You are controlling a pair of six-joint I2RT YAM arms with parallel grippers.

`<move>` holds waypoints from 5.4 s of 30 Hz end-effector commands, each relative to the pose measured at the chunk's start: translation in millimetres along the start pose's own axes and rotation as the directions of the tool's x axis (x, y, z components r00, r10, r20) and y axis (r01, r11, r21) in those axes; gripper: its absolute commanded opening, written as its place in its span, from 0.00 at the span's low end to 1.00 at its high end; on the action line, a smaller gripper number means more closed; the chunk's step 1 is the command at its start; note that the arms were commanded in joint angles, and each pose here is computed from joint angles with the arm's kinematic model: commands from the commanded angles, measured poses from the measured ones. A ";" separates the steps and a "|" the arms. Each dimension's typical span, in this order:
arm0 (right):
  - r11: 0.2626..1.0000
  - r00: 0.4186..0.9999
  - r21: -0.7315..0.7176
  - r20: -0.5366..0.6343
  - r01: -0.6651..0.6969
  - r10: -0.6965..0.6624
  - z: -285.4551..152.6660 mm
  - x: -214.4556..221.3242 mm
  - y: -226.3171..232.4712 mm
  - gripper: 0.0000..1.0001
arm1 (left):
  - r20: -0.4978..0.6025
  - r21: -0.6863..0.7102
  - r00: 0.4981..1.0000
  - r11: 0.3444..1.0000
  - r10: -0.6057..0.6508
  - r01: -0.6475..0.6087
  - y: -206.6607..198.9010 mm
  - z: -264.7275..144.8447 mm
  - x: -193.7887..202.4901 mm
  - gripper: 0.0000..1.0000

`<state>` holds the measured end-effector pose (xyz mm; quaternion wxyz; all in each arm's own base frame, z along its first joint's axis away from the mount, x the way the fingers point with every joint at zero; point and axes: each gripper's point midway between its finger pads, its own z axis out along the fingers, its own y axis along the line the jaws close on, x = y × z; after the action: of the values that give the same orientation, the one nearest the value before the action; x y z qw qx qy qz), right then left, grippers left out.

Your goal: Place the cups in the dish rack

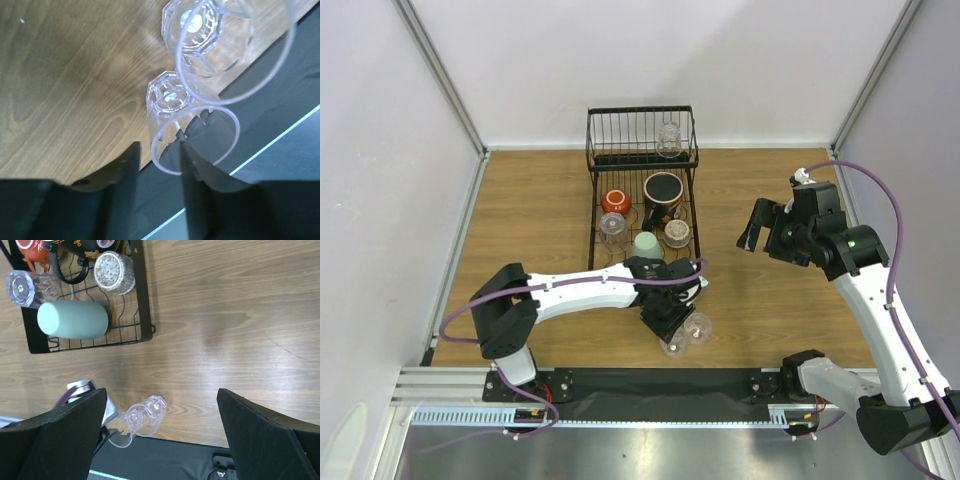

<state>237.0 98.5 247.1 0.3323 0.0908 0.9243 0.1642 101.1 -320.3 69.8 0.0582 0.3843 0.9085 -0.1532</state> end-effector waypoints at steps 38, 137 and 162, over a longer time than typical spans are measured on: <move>0.483 0.940 -0.814 -0.216 -0.323 0.264 -75.1 -89.3 214.5 1.00 | 0.947 0.311 0.025 0.936 -0.320 0.167 54.6 -360.0 -120.7 0.00; 0.915 0.672 0.215 0.625 0.341 -0.397 220.0 -208.4 275.3 0.05 | 0.936 -0.109 0.332 0.798 -0.118 0.593 169.1 -295.2 48.6 1.00; 0.958 0.605 0.034 0.769 0.285 -0.207 59.8 -256.9 301.7 1.00 | 0.916 -0.051 0.362 0.843 -0.174 0.535 153.4 -284.7 28.4 1.00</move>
<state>542.1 347.3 306.0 0.6352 -0.0530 0.7705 0.0121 191.0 -95.4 281.1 0.5479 0.0186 0.8232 -0.1479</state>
